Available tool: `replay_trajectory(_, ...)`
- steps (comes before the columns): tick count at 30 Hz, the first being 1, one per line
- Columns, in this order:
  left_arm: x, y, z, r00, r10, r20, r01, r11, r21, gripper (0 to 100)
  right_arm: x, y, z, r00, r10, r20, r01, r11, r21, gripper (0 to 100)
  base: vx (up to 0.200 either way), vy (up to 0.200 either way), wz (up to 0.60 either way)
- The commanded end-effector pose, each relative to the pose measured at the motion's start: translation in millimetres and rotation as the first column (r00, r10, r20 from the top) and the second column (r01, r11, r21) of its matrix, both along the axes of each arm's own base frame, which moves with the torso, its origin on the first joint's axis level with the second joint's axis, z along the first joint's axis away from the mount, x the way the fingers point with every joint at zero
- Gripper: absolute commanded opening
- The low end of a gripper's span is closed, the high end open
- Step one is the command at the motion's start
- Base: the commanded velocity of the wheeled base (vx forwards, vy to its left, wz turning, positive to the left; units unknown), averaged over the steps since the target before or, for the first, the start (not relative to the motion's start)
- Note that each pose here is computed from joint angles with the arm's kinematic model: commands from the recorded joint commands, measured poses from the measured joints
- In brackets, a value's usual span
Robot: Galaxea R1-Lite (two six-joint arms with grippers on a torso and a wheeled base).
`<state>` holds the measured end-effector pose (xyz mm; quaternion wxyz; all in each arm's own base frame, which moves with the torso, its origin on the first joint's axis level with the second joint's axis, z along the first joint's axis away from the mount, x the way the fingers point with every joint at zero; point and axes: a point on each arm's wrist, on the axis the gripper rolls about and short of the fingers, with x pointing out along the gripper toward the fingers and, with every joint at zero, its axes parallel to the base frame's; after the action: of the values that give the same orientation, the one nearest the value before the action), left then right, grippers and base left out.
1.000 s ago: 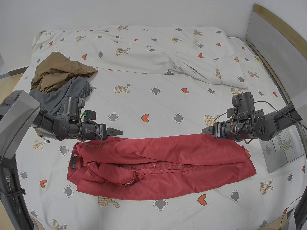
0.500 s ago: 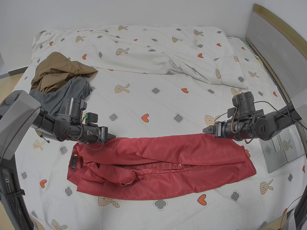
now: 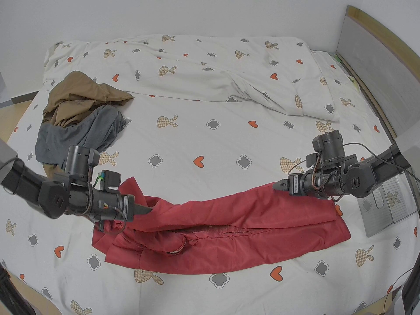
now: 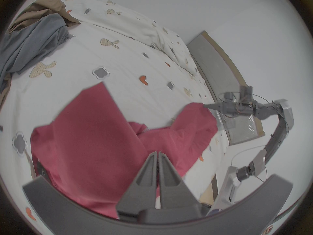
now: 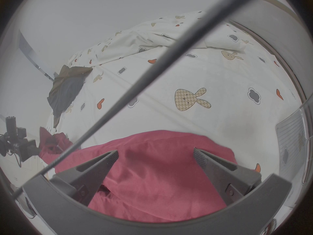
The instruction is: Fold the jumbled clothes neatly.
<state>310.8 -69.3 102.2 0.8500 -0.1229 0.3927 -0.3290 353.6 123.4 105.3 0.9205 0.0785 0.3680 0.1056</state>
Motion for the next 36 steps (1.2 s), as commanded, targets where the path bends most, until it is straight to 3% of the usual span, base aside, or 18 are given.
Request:
replay_trajectory(1,-65,-7,11,0.996,-0.081,0.028,0.081,0.997,-0.017,0,-17,14,0,0.999,0.049,-0.016,-0.049,0.999,-0.007,100,0.000,0.000,0.00)
replay_trajectory(8,-100,-11,-34,0.979,-0.134,-0.153,0.138,0.990,0.019,0,-40,20,21,0.996,0.084,0.030,-0.084,0.996,0.002,100,0.000,0.000,0.00)
replay_trajectory(13,-95,-11,-48,0.974,-0.118,-0.193,0.127,0.991,0.033,0,-44,23,37,0.993,0.094,0.076,-0.096,0.995,0.017,100,0.000,0.000,0.00)
replay_trajectory(18,-82,-12,-56,0.991,-0.044,-0.125,0.058,0.993,0.105,0,-46,23,44,0.991,0.094,0.098,-0.097,0.995,0.025,100,0.000,0.000,0.00)
replay_trajectory(24,-77,-15,-53,0.997,-0.044,-0.069,0.051,0.994,0.101,0,-29,30,46,0.987,0.097,0.129,-0.103,0.994,0.041,100,0.000,0.000,0.00)
replay_trajectory(29,-69,-16,-24,0.998,-0.028,0.058,0.025,0.998,0.059,0,32,59,-3,0.996,0.068,0.062,-0.071,0.996,0.059,100,0.000,0.000,0.00)
replay_trajectory(33,-47,-14,-3,0.990,0.017,0.138,-0.021,1.000,0.022,0,49,69,-39,0.998,0.067,-0.012,-0.066,0.997,0.043,100,0.000,0.000,0.00)
replay_trajectory(36,-21,-7,7,0.980,0.062,0.191,-0.064,0.998,0.003,0,48,77,-42,0.995,0.092,-0.032,-0.090,0.993,0.077,100,0.000,0.000,0.00)
